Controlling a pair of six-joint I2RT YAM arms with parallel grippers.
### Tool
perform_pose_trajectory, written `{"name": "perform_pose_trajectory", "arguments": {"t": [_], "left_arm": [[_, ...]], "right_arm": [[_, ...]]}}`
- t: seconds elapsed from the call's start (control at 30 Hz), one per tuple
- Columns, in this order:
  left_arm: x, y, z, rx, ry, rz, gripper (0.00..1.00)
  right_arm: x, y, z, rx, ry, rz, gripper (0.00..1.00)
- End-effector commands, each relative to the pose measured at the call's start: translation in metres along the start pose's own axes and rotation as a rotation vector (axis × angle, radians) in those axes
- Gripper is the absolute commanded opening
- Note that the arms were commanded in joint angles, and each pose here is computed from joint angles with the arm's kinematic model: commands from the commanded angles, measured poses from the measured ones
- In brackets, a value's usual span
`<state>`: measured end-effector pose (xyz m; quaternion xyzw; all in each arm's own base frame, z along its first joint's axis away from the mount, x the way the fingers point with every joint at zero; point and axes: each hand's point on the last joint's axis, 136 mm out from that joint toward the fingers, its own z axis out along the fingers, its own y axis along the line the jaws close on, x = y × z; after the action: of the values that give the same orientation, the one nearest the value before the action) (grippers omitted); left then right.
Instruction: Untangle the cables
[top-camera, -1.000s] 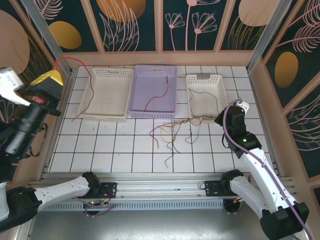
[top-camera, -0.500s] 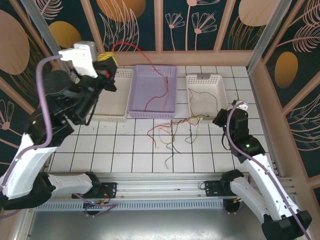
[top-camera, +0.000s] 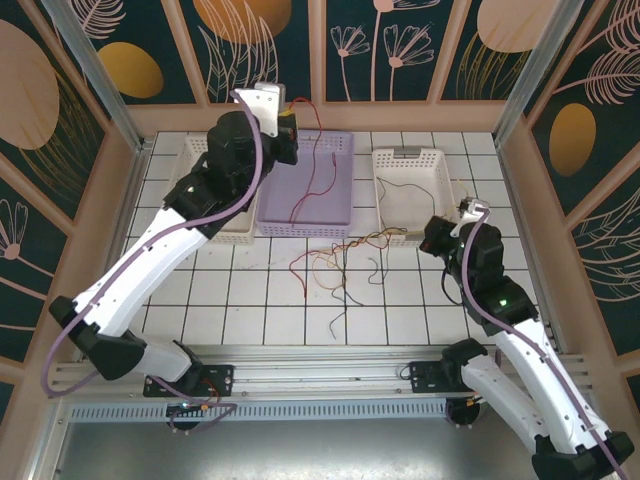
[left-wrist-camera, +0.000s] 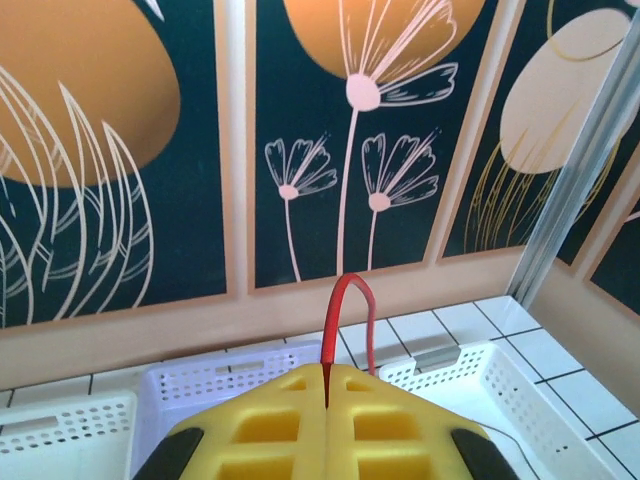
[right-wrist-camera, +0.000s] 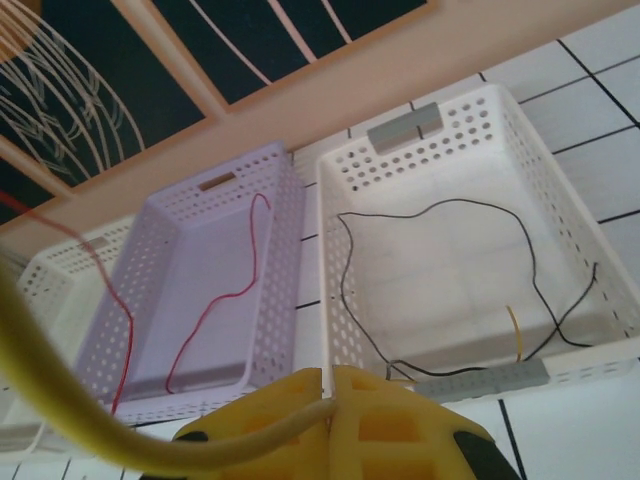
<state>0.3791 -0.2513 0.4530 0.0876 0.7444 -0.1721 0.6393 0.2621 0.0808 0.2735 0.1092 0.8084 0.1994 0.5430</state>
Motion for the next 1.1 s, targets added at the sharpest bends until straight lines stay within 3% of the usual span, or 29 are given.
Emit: {"name": "perform_pose_trajectory", "arguments": {"t": [0.0, 0.3, 0.83, 1.07], "left_arm": [[-0.008, -0.002, 0.015, 0.052, -0.058, -0.060, 0.00], [0.072, 0.012, 0.061, 0.043, 0.067, -0.106, 0.00], [0.252, 0.025, 0.111, -0.009, 0.365, -0.174, 0.00], [0.299, 0.039, 0.117, -0.089, 0.445, -0.186, 0.00]], "right_arm": [[-0.021, 0.025, -0.014, -0.095, -0.056, -0.006, 0.00], [-0.017, 0.041, -0.019, -0.144, -0.048, -0.024, 0.00], [-0.019, 0.044, -0.024, -0.162, -0.052, -0.016, 0.00], [-0.019, 0.044, -0.027, -0.162, -0.052, -0.017, 0.00]]}}
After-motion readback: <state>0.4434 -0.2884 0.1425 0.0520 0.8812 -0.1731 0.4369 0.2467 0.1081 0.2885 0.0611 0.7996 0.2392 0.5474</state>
